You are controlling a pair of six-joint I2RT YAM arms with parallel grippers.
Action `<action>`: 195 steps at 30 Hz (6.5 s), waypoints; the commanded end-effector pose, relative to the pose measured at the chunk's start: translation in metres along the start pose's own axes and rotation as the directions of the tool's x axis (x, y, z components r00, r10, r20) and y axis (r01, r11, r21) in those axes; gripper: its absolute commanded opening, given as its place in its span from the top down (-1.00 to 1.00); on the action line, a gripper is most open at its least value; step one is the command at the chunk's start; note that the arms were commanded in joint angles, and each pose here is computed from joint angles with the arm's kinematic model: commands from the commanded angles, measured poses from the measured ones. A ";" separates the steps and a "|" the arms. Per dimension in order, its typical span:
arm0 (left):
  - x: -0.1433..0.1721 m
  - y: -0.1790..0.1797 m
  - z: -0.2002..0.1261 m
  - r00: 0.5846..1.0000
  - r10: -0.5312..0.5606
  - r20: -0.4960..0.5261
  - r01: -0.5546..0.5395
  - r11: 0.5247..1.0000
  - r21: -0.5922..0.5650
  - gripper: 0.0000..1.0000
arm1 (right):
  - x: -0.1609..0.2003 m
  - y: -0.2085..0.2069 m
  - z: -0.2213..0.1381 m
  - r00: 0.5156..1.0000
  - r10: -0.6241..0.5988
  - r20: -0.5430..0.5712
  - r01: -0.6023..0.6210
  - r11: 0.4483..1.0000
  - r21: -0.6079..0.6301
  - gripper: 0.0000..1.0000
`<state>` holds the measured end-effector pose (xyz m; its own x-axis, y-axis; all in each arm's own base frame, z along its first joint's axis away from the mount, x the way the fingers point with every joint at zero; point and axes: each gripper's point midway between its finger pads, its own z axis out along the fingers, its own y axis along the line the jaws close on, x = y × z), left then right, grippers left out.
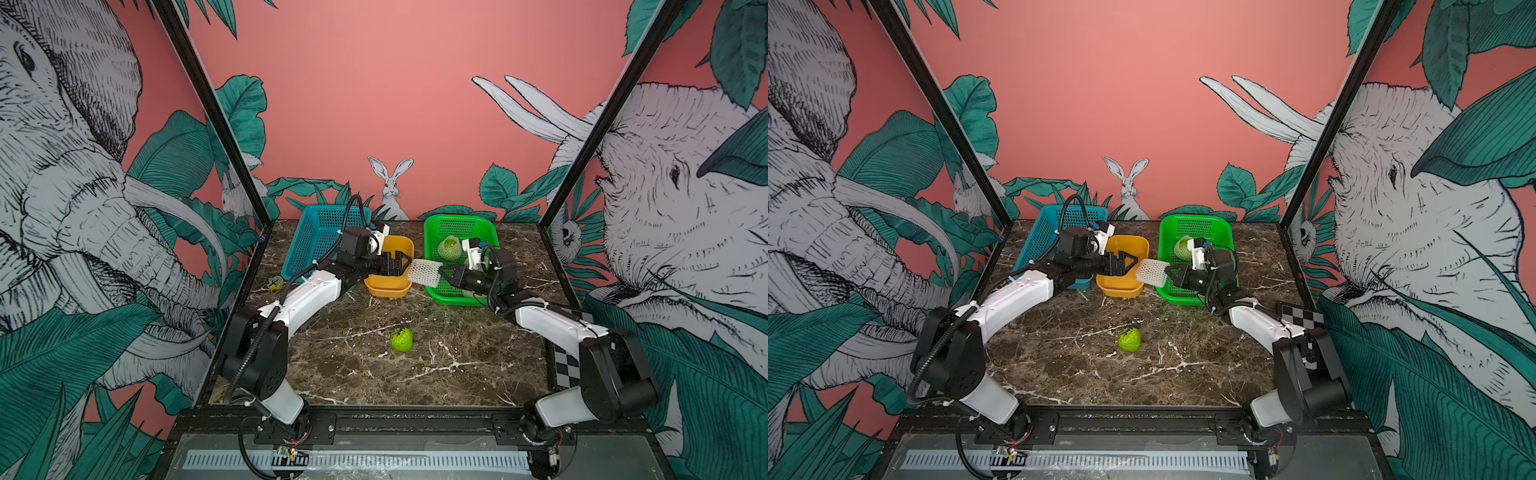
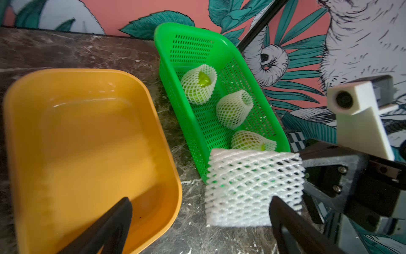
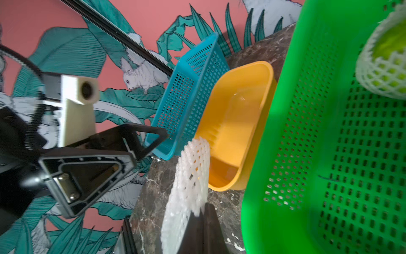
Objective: Sleeve custard apples in foam nets
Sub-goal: Open the foam net.
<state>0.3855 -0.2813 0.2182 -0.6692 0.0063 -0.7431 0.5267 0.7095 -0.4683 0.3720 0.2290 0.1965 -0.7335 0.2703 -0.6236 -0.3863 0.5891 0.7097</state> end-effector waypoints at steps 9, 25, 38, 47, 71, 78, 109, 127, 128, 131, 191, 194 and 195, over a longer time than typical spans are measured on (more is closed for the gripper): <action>0.018 -0.062 0.005 0.951 0.304 -0.058 -0.309 0.947 -0.086 -0.96 | 0.002 -0.004 0.002 0.998 -0.048 -0.041 0.055 0.980 0.189 1.00; 0.033 -0.085 0.034 0.951 0.290 -0.108 -0.284 0.957 0.065 -0.67 | 0.005 0.030 0.002 0.998 -0.027 -0.050 0.033 0.991 0.130 1.00; 0.046 -0.068 0.041 0.934 0.307 -0.184 -0.311 0.950 0.005 -0.02 | 0.006 0.034 0.000 0.998 -0.022 -0.058 0.029 0.993 0.117 1.00; 0.041 -0.059 0.040 0.925 0.326 -0.195 -0.342 0.938 -0.059 0.71 | 0.014 0.022 0.000 0.995 -0.034 -0.090 0.049 0.985 0.165 1.00; 0.051 -0.079 0.042 0.961 0.214 -0.175 -0.211 0.977 0.036 1.00 | 0.030 0.009 0.025 0.992 -0.002 -0.128 0.025 0.985 0.171 0.32; 0.054 -0.066 0.041 0.949 0.239 -0.205 -0.249 0.968 -0.026 1.00 | 0.029 -0.022 0.009 0.988 -0.070 -0.140 0.117 0.925 0.361 0.83; -0.012 -0.056 0.008 0.984 0.167 -0.067 -0.163 0.985 0.054 1.00 | -0.007 0.060 -0.044 0.960 -0.276 -0.040 0.277 0.961 0.021 -0.24; -0.029 -0.105 -0.031 0.994 0.103 -0.035 -0.085 0.934 0.347 1.00 | -0.022 0.070 -0.034 0.901 -0.400 0.168 0.432 0.863 -0.263 -0.25; -0.029 -0.105 -0.031 0.994 0.104 -0.035 -0.085 0.935 0.345 1.00 | -0.021 0.069 -0.034 0.898 -0.406 0.172 0.438 0.860 -0.262 -0.28; -0.027 -0.106 -0.032 0.994 0.105 -0.040 -0.085 0.932 0.351 1.00 | -0.023 0.072 -0.036 0.885 -0.417 0.204 0.461 0.842 -0.279 -0.35; 0.105 0.006 -0.055 0.969 -0.025 -0.245 0.001 0.995 -0.099 -0.16 | 0.102 0.057 -0.063 0.941 -0.167 -0.293 0.117 0.977 -0.181 1.00; 0.131 0.010 -0.057 0.960 -0.065 -0.273 0.038 0.994 -0.105 0.01 | 0.127 0.056 -0.072 0.910 -0.145 -0.388 0.105 0.987 -0.123 1.00; 0.140 0.011 -0.057 0.955 -0.076 -0.285 0.045 0.993 -0.114 0.07 | 0.136 0.057 -0.074 0.901 -0.134 -0.414 0.095 0.989 -0.113 1.00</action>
<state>0.2841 -0.2370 0.1470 -0.8048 0.1585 -0.5720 0.4588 0.7776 -0.4300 0.2342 0.2516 0.2052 -0.7828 -0.0569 -0.6197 -0.5781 0.4352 0.6903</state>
